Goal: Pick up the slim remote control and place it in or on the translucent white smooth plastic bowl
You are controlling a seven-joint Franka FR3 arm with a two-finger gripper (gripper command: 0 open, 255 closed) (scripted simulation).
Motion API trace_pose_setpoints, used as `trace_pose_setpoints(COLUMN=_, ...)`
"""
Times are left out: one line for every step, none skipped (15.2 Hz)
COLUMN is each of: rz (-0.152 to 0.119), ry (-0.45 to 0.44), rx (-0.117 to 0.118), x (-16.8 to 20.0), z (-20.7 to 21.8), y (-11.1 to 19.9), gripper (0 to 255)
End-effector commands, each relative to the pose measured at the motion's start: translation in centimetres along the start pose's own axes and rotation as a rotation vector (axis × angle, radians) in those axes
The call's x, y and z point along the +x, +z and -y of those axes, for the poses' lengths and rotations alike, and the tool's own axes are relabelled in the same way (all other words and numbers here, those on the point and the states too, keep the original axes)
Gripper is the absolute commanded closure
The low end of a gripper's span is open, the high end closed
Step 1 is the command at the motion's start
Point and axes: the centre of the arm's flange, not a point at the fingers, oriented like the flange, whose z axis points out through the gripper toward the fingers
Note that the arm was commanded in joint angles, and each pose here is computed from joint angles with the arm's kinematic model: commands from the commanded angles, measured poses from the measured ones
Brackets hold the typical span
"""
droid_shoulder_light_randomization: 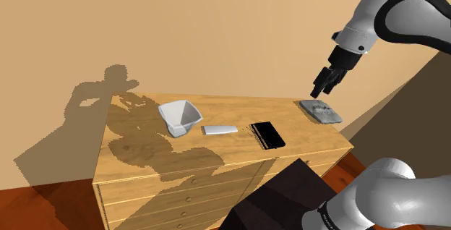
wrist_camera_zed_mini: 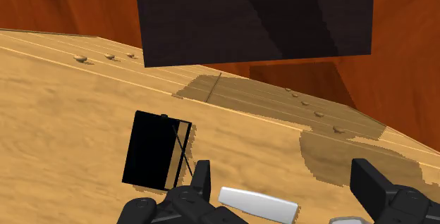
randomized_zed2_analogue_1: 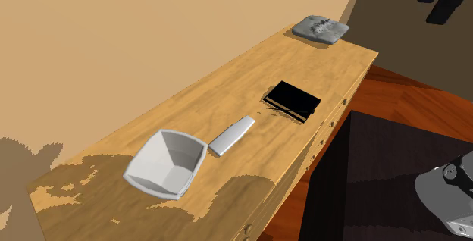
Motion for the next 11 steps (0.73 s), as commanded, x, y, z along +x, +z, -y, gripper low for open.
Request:
trace_pose_setpoints(rz=0.0, ry=0.0, rx=0.0, x=0.0, z=0.0, y=0.0, gripper=0)
trace_pose_setpoints(rz=-0.001, ry=-0.028, rx=0.0, x=0.7, z=-0.4, y=1.0, gripper=0)
trace_pose_setpoints(rz=-0.001, ry=-0.057, rx=0.0, x=1.4, z=-0.9, y=2.0, gripper=0)
trace_pose_setpoints(rz=-0.002, ry=-0.085, rx=-0.001, x=2.1, z=-1.3, y=3.1, gripper=0)
trace_pose_setpoints(rz=-0.002, ry=-0.114, rx=-0.001, x=2.9, z=-1.7, y=4.1, gripper=0)
trace_pose_setpoints(rz=-0.003, ry=-0.142, rx=-0.001, x=3.6, z=-2.0, y=5.1, gripper=0)
trace_pose_setpoints(rz=-0.004, ry=-0.17, rx=-0.001, x=4.4, z=-2.4, y=6.1, gripper=0)
trace_pose_setpoints(rz=-0.004, ry=-0.199, rx=-0.002, x=5.1, z=-2.7, y=7.1, gripper=0)
trace_pose_setpoints(rz=-0.005, ry=-0.227, rx=-0.002, x=5.9, z=-3.0, y=8.2, gripper=0)
trace_pose_setpoints(rz=-0.006, ry=-0.256, rx=-0.002, x=6.7, z=-3.3, y=9.2, gripper=0)
trace_pose_setpoints(rz=-0.006, ry=-0.284, rx=-0.002, x=7.5, z=-3.5, y=10.2, gripper=0)
